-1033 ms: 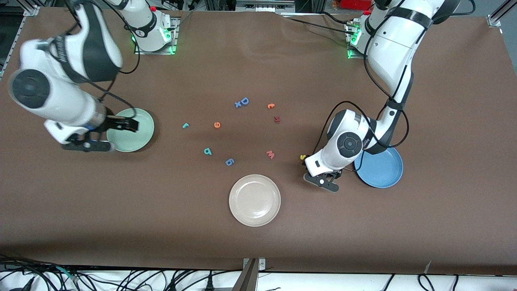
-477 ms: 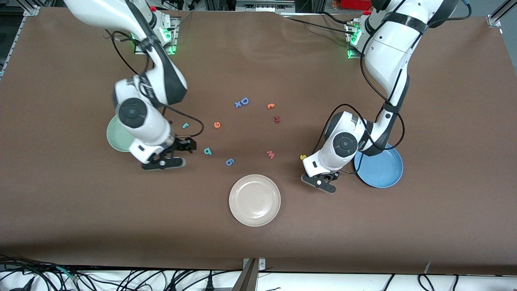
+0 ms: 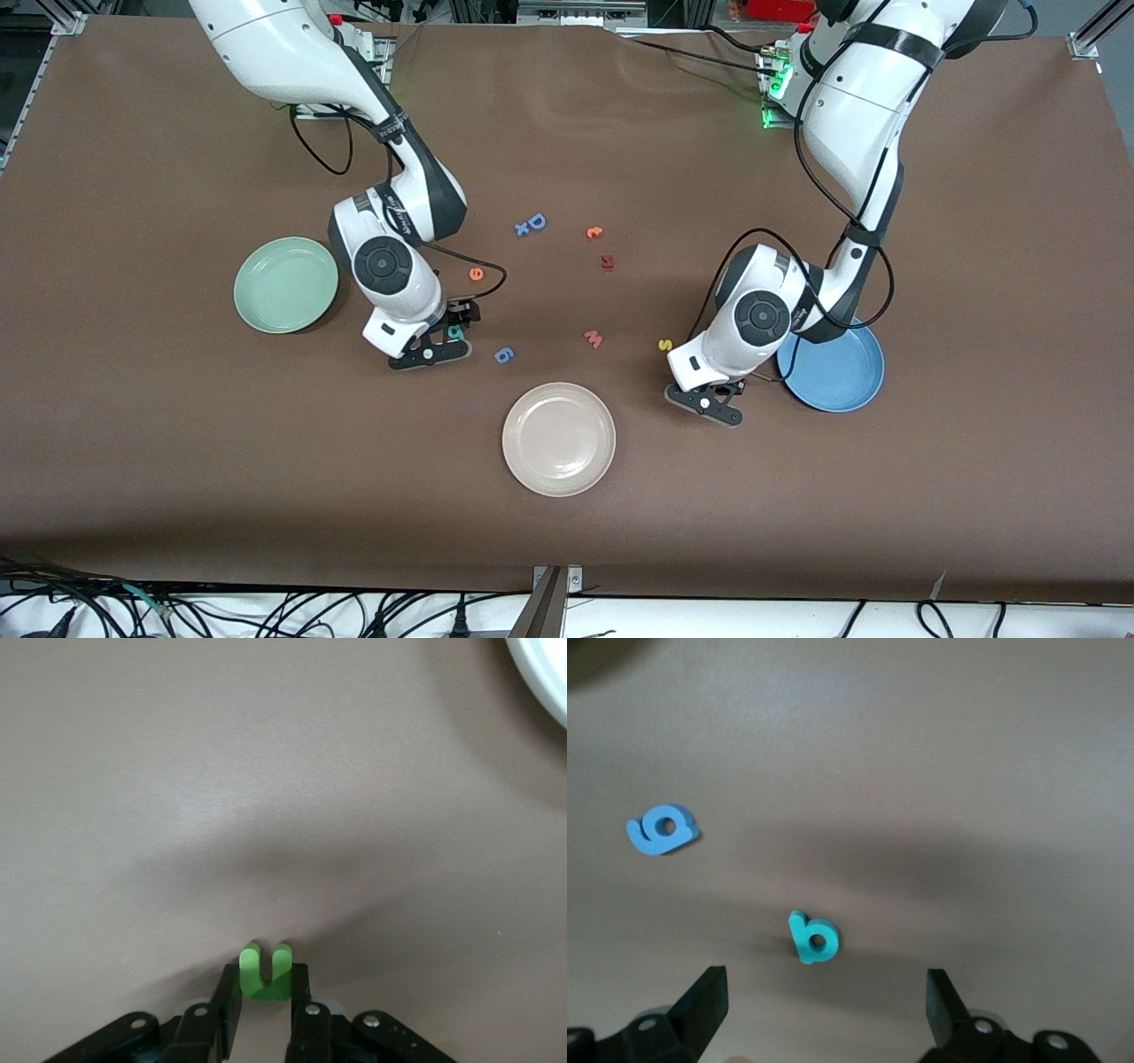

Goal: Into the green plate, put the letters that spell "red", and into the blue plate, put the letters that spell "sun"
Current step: 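Drop the u with the left gripper while the right gripper grasps the b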

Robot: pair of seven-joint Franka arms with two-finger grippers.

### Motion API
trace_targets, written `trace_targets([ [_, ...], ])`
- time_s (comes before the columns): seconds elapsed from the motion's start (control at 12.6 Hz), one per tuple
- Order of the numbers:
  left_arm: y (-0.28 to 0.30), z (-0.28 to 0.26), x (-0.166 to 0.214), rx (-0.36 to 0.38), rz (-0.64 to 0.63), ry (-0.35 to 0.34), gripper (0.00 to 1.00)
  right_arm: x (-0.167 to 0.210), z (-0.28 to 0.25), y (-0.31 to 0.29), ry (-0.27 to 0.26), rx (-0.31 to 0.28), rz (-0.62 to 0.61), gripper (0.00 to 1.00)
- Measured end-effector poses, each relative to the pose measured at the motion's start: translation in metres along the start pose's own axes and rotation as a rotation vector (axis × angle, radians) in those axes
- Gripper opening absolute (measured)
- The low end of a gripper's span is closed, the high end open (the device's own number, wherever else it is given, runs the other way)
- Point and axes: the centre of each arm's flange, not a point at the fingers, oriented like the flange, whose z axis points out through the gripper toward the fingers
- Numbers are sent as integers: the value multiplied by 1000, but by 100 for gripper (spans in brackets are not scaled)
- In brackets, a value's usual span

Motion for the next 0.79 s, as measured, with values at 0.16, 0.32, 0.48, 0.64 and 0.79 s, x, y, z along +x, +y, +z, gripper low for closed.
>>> trace_targets([
  [0.16, -15, -36, 1, 6, -19, -34, 26, 1, 12, -2, 7, 3, -2, 98],
  [0.32, -34, -78, -3, 11, -39, -70, 26, 2, 23, -3, 13, 6, -4, 87],
  [0.48, -64, -110, -17, 9, -28, -139, 26, 3, 31, -5, 18, 8, -6, 76],
  [0.64, -104, -120, -34, -16, -26, -217, 26, 3, 33, -5, 18, 8, -7, 73],
  [0.79, -127, -108, -51, -39, -32, -277, 26, 3, 33, -5, 17, 8, -7, 67],
])
